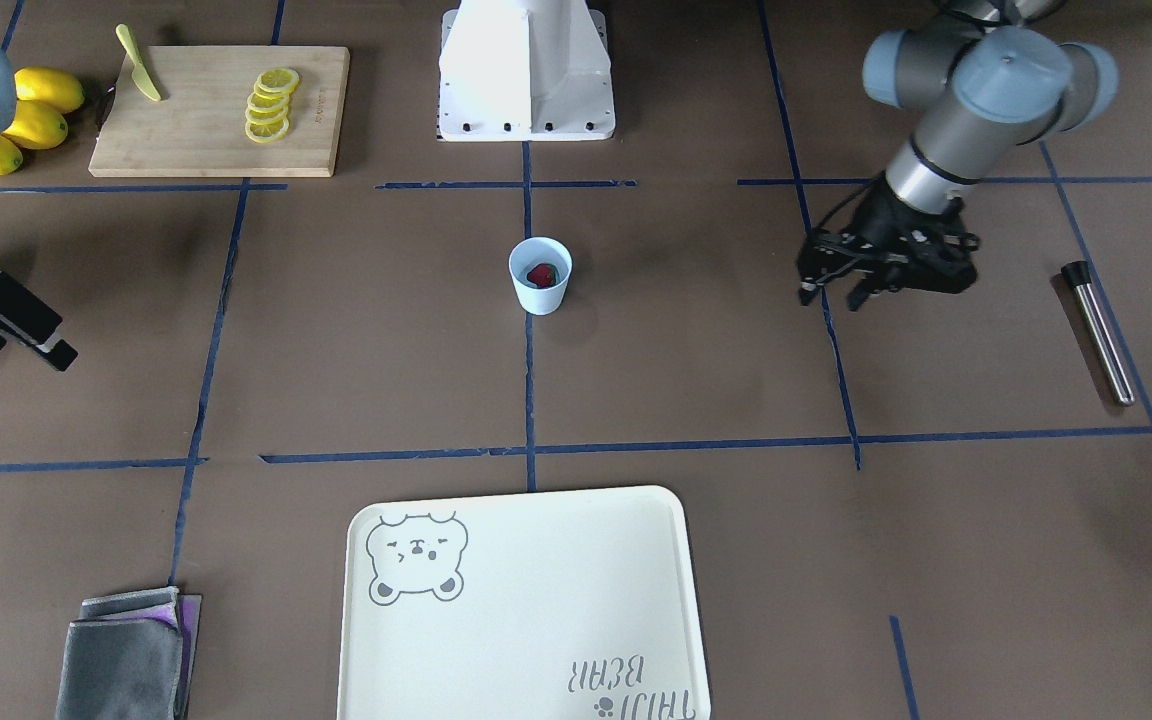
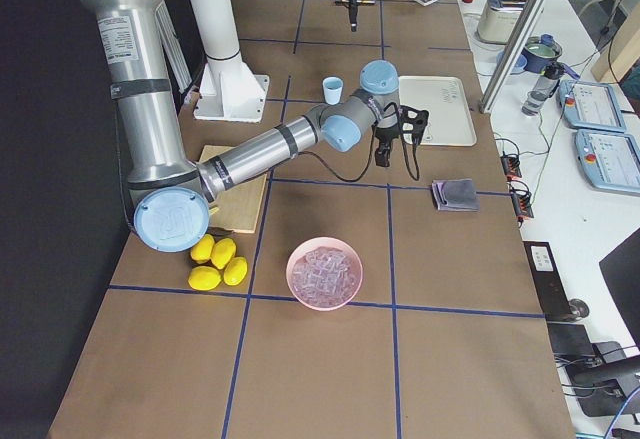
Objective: Mash ice and strawberries in cup
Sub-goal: 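Withdraw the left gripper to the table edge while the right moves to the bowl, then grasp the metal pestle rod with the left gripper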
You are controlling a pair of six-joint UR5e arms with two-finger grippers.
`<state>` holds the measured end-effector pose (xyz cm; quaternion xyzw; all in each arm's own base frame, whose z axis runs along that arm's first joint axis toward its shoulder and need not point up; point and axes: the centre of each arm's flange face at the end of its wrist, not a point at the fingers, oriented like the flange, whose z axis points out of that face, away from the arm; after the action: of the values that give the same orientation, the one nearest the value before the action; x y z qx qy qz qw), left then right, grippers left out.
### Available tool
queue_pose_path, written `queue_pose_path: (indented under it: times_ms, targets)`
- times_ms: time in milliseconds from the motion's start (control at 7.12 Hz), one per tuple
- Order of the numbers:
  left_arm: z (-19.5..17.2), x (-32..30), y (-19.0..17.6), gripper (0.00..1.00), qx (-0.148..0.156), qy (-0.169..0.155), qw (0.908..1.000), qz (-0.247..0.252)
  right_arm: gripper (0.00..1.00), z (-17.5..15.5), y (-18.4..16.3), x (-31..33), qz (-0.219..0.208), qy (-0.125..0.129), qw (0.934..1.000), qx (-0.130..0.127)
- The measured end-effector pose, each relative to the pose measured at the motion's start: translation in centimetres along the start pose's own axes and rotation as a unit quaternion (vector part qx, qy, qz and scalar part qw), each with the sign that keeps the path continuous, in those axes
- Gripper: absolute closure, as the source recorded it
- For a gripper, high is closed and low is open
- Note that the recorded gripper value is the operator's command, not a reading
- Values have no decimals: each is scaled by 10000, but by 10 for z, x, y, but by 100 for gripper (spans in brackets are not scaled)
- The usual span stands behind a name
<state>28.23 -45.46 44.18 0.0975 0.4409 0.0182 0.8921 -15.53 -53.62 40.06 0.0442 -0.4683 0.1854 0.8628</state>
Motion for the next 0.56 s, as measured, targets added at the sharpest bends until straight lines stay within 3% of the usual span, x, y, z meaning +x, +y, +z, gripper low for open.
queue_pose_path:
  times_ms: [281, 562]
  targets:
    - [-16, -154, 12, 30, -161, -717, 9957, 564, 0, 0, -23, 28, -221, 171, 9996, 60]
    - [-20, -270, 17, 30, -473, -839, 9953, 102, 0, 0, -29, 35, -323, 212, 9992, 77]
